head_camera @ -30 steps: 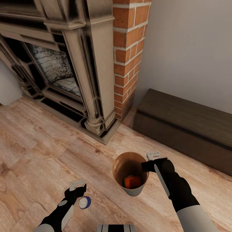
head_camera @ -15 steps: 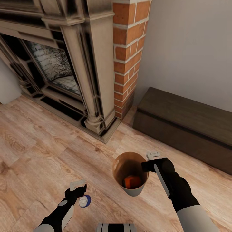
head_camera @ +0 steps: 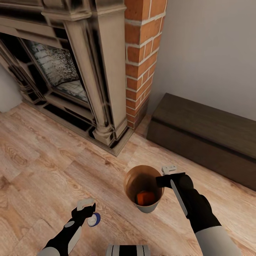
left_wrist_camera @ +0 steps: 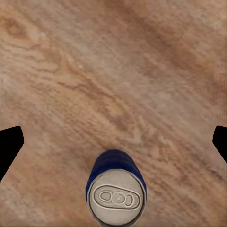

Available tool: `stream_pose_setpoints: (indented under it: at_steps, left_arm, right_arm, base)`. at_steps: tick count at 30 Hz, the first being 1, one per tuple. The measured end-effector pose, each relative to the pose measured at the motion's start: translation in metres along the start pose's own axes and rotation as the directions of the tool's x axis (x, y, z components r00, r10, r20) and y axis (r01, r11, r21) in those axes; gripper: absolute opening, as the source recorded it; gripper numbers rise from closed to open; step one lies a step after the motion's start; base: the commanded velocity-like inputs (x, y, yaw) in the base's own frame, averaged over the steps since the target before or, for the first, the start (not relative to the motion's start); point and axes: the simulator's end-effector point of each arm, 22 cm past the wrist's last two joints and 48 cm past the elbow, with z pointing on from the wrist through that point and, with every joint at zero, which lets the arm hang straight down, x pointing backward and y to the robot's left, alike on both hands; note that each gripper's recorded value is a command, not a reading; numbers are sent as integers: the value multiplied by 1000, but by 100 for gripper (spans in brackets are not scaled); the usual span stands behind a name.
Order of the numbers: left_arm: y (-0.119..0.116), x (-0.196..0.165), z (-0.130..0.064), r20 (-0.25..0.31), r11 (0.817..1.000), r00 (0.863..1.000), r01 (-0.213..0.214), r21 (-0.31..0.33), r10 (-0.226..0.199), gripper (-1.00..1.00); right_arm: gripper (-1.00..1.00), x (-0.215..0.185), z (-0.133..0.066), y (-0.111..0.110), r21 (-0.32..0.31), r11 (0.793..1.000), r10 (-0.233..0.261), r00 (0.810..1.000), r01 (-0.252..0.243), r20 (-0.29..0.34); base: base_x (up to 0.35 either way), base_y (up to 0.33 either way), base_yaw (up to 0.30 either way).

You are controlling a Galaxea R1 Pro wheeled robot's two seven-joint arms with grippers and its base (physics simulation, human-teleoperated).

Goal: Put the three can of soda from the living room inside the tash can in the kitchen.

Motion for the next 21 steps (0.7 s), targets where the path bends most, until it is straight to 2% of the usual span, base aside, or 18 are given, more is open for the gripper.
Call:
stream_pose_setpoints:
  at_steps: [3,7,21]
  left_arm:
    - [0,3,1,-5,1000,1000,0,-1,0,100]
    - [1,6,2,-11,1000,1000,-1,-2,1,100]
    - [2,18,5,-33,1000,999,-1,-4,1,100]
  right_arm:
    - [-100,-9,-4,0,0,1000,-2,1000,2,25]
    - [-100,-10,-3,0,-2,1000,-1,1000,1,26]
    - [-100,-3,6,0,-4,1000,0,1000,0,8]
  base:
    - [0,0,0]
    - [0,0,0]
    - [0,0,0]
